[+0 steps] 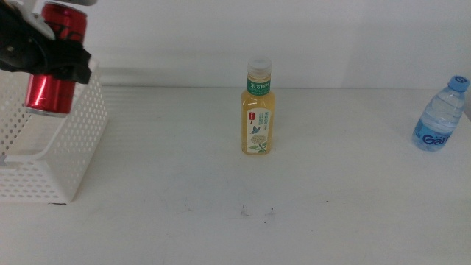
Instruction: Use arms to grab the bottles and put them into the dustbin to the left of the table.
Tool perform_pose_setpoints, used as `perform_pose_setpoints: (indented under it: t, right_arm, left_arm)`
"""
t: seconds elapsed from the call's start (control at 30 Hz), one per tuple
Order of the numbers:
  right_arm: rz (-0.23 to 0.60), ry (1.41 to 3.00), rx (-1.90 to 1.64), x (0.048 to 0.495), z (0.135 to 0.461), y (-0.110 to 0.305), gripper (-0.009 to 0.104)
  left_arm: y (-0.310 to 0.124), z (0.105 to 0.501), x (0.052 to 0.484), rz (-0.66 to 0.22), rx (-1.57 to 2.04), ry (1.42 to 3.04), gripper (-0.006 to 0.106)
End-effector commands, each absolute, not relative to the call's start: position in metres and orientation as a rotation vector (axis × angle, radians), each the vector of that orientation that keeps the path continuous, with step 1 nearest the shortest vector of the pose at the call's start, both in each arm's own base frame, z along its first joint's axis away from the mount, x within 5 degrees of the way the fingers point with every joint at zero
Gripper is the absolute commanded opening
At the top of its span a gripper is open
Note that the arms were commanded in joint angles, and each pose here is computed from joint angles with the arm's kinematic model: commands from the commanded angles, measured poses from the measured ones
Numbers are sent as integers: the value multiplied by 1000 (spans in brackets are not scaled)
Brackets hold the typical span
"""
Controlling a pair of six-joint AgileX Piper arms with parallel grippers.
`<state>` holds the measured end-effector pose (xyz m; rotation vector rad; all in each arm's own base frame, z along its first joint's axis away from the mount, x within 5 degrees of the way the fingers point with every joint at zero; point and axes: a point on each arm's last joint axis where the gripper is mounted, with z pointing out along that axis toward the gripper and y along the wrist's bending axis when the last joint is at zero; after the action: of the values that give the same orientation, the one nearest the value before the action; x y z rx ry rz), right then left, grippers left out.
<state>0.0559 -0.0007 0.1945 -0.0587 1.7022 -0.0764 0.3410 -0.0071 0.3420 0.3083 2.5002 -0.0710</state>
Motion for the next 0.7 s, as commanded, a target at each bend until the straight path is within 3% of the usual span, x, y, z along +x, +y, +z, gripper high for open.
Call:
perform_pose_setpoints:
  t: [0.0, 0.37, 0.67]
  right_arm:
    - [-92, 1692, -63, 56, 194, -1, 93]
    - [-92, 1692, -63, 56, 194, -1, 93]
    - [-92, 1692, -63, 56, 194, -1, 93]
  left_arm:
    - [5, 350, 351, -91, 274, 2479, 34]
    - [59, 346, 381, -77, 161, 2532, 34]
    - [102, 297, 398, -112, 46, 2638, 34]
